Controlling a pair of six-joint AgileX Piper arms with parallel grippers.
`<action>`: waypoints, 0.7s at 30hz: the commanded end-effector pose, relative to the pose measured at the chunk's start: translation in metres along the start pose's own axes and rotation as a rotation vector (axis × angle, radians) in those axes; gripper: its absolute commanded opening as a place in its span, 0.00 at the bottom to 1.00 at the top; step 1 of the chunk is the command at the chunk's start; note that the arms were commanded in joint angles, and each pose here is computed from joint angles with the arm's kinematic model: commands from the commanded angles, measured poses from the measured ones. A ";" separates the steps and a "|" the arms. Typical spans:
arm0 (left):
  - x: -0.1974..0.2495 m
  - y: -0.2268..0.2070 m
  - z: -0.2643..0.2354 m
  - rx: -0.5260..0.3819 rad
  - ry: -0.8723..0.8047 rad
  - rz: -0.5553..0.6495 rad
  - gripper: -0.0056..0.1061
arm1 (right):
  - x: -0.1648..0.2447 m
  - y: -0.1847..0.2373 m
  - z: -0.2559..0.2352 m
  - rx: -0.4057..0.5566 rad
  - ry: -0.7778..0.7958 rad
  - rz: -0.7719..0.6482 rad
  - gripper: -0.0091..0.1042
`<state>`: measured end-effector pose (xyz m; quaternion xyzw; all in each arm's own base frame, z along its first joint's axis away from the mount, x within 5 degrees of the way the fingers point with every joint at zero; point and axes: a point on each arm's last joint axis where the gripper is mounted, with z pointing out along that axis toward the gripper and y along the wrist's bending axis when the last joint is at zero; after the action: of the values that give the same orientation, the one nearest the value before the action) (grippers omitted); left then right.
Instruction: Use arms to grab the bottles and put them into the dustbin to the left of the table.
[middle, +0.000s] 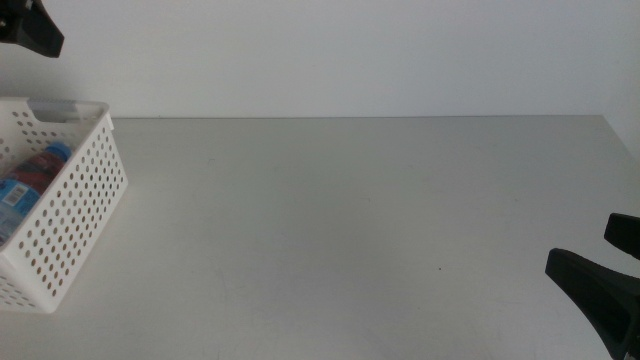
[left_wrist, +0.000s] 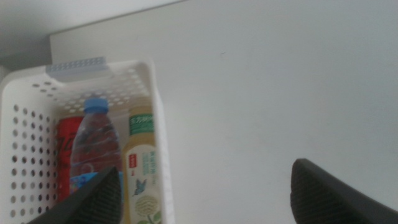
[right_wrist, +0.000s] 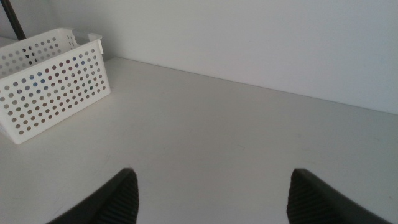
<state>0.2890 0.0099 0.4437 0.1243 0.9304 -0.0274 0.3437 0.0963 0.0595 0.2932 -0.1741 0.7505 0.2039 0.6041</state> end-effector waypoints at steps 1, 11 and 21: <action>-0.001 -0.023 -0.040 0.012 -0.142 0.040 0.87 | -0.015 0.000 -0.002 0.001 -0.098 -0.019 0.62; 0.072 -0.071 -0.069 -0.044 -0.559 0.111 0.87 | -0.015 0.000 -0.002 0.001 -0.098 -0.019 0.62; 0.091 -0.073 -0.078 -0.051 -0.621 0.097 0.87 | -0.015 0.000 -0.002 0.001 -0.098 -0.019 0.62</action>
<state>0.1574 -0.0299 0.4252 0.1593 0.8068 -0.0148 0.5688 0.0963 0.0595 0.2932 -0.1741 0.7505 0.2039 0.6041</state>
